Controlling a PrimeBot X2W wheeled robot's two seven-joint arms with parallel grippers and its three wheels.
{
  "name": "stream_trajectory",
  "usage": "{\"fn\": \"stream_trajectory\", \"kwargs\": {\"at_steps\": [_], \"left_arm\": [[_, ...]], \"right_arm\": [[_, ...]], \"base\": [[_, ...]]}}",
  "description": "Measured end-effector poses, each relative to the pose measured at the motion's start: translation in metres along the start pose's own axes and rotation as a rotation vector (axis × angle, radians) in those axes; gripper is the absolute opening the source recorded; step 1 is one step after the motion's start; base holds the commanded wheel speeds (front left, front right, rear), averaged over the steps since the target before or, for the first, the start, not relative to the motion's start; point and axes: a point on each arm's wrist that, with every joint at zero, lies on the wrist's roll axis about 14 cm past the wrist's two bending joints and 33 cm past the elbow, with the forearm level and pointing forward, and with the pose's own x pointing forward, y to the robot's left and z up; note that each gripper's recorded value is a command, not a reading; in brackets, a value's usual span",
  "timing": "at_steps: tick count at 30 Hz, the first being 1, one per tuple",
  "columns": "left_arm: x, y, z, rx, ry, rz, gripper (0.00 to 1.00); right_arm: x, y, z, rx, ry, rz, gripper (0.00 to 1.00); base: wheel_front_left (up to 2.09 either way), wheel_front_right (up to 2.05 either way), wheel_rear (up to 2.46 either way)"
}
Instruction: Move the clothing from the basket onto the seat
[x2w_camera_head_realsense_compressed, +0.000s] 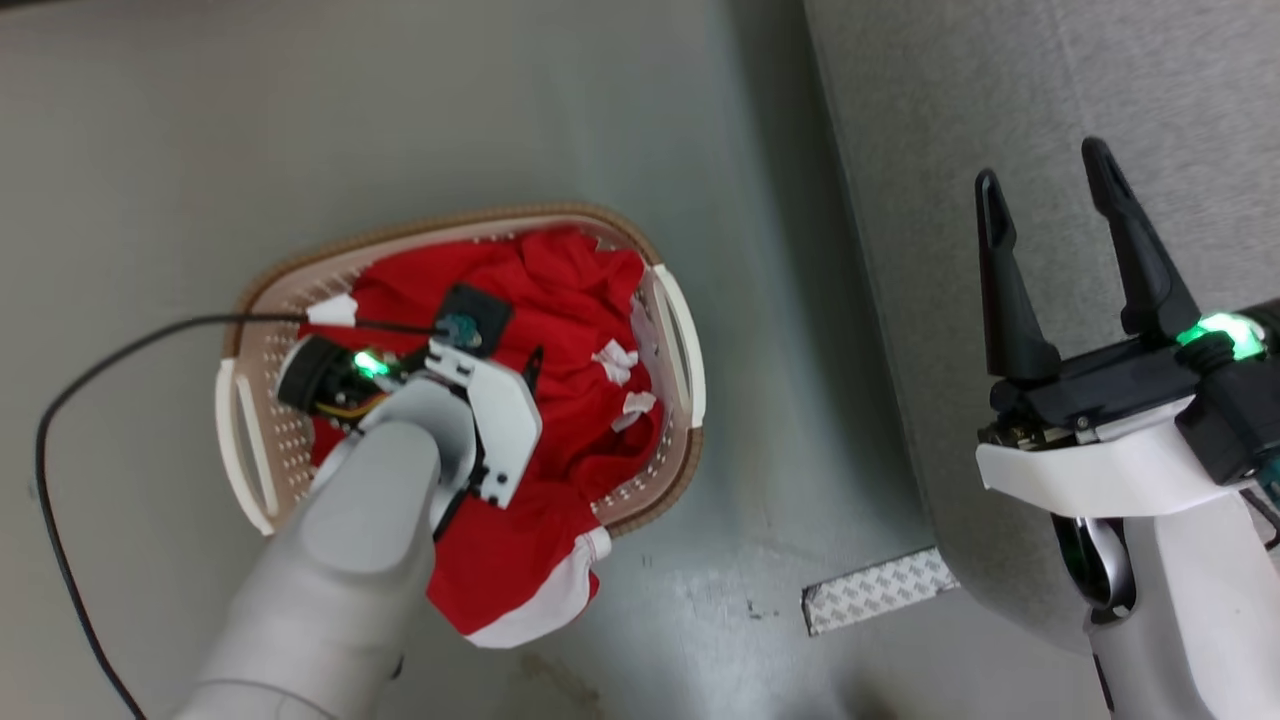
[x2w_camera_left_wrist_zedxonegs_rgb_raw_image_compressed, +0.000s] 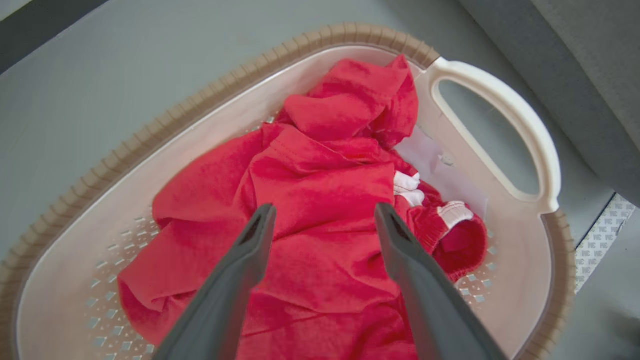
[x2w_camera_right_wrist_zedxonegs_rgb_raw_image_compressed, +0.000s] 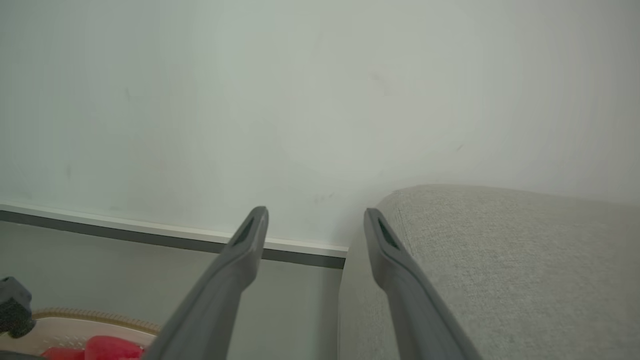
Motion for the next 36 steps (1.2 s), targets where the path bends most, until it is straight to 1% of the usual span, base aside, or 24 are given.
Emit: {"fn": "stream_trajectory", "kwargs": {"at_steps": [8, 13, 20, 30, 34, 35, 36], "left_arm": [[0.029, 0.011, -0.022, -0.017, 0.031, 0.012, 1.0], [0.039, 0.023, -0.02, -0.019, 0.013, 0.045, 1.0], [0.049, 0.027, -0.025, -0.009, 0.026, 0.04, 1.0], [0.072, 0.032, -0.031, -0.001, 0.045, 0.03, 1.0], [0.077, 0.027, -0.041, -0.002, 0.067, 0.013, 1.0], [0.078, 0.026, -0.043, 0.0, 0.073, 0.008, 0.72], [0.079, 0.025, -0.045, 0.0, 0.079, 0.003, 0.49]], "right_arm": [[0.012, 0.014, -0.032, 0.021, 0.046, 0.046, 1.0], [0.013, 0.02, -0.042, 0.027, 0.063, 0.063, 1.0], [0.011, 0.025, -0.048, 0.036, 0.075, 0.075, 1.0], [0.01, 0.022, -0.072, 0.039, 0.117, 0.067, 1.0], [0.01, 0.021, -0.08, 0.039, 0.131, 0.064, 1.0], [0.01, 0.02, -0.081, 0.038, 0.132, 0.063, 1.0], [0.01, 0.02, -0.081, 0.037, 0.134, 0.062, 1.0]], "base": [[0.0, 0.0, 0.0], [0.0, 0.0, 0.0], [0.0, 0.0, 0.0], [0.0, 0.0, 0.0], [0.0, 0.0, 0.0], [0.0, 0.0, 0.0], [0.0, 0.0, 0.0]]}}
